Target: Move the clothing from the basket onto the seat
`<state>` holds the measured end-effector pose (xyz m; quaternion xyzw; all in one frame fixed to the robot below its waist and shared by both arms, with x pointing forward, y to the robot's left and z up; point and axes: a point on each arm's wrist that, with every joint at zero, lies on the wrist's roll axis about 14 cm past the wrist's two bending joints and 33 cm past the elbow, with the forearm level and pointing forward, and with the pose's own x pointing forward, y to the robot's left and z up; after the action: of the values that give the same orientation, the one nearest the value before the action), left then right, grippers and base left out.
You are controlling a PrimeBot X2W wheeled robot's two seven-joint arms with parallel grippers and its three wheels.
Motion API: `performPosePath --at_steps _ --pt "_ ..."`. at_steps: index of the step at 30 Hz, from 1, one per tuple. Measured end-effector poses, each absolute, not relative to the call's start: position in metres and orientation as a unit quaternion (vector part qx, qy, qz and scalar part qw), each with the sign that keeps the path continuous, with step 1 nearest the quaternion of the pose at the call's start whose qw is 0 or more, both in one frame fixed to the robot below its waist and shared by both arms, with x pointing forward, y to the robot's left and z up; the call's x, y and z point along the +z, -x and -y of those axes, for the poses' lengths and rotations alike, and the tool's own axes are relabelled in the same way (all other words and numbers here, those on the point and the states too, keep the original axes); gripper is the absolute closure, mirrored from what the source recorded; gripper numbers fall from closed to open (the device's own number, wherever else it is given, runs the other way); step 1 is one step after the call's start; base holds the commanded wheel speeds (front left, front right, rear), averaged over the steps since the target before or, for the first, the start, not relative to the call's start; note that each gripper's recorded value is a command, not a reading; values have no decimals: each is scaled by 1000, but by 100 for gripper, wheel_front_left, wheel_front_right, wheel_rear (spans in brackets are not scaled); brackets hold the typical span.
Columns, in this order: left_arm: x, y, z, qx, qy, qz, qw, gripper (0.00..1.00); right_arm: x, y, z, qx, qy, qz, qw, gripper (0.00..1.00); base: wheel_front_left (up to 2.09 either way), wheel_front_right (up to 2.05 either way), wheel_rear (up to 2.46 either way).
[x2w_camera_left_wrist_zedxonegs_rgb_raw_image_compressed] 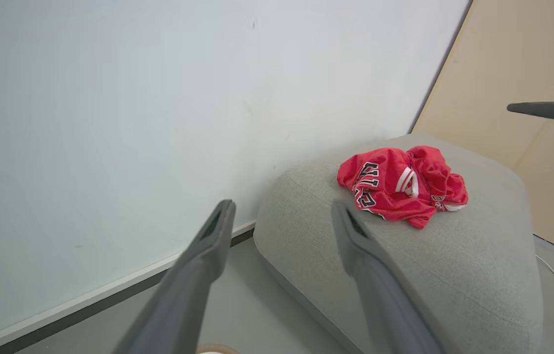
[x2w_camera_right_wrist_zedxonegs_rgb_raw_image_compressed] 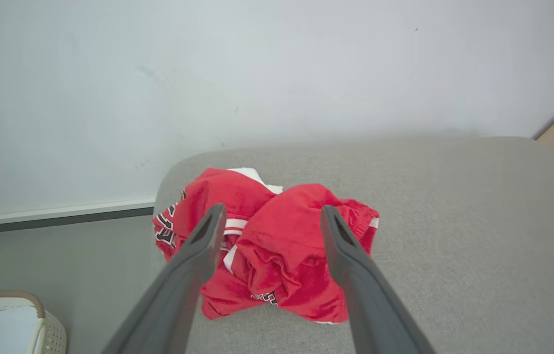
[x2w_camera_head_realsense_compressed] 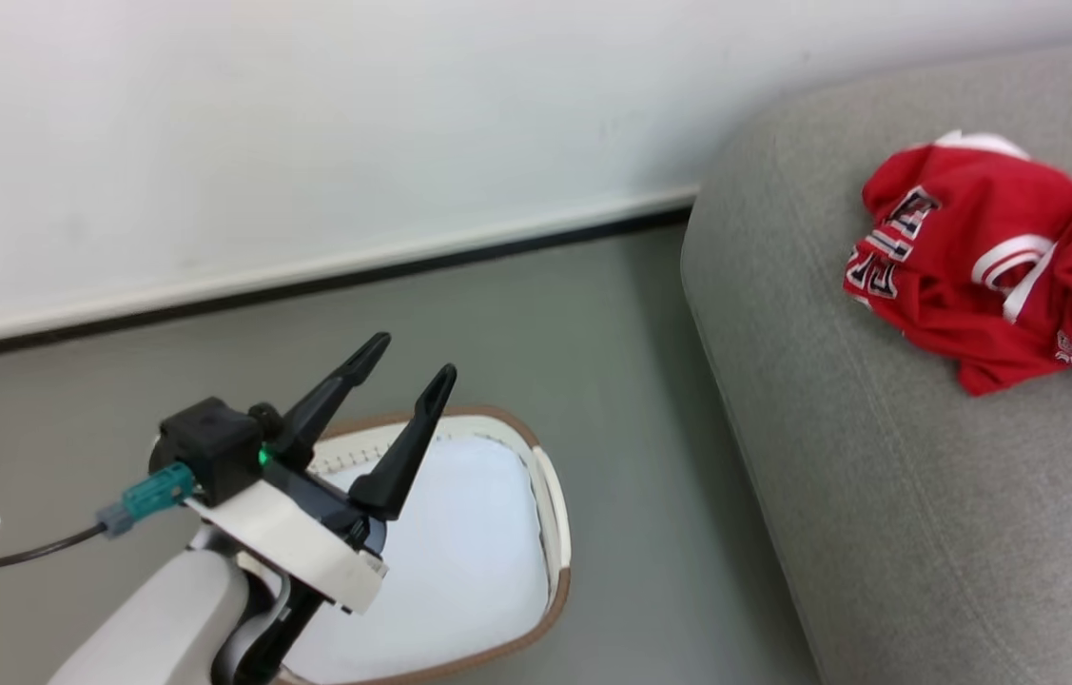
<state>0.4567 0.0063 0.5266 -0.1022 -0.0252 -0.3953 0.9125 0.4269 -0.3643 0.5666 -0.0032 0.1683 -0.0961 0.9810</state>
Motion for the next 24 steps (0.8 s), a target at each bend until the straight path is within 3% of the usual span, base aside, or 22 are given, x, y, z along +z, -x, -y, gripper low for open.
performPosePath --at_steps 9,15,24 --pt "552 -453 -60 -292 95 52 950 0 632 -429 289 12 10 -30 999 0 0 0 0" --pt "552 -447 -114 -201 99 53 973 0 632 -429 234 78 -44 28 996 0 0 0 0" --pt "548 -422 -187 -79 94 60 991 0 599 -417 169 139 -106 58 983 0 0 0 0"
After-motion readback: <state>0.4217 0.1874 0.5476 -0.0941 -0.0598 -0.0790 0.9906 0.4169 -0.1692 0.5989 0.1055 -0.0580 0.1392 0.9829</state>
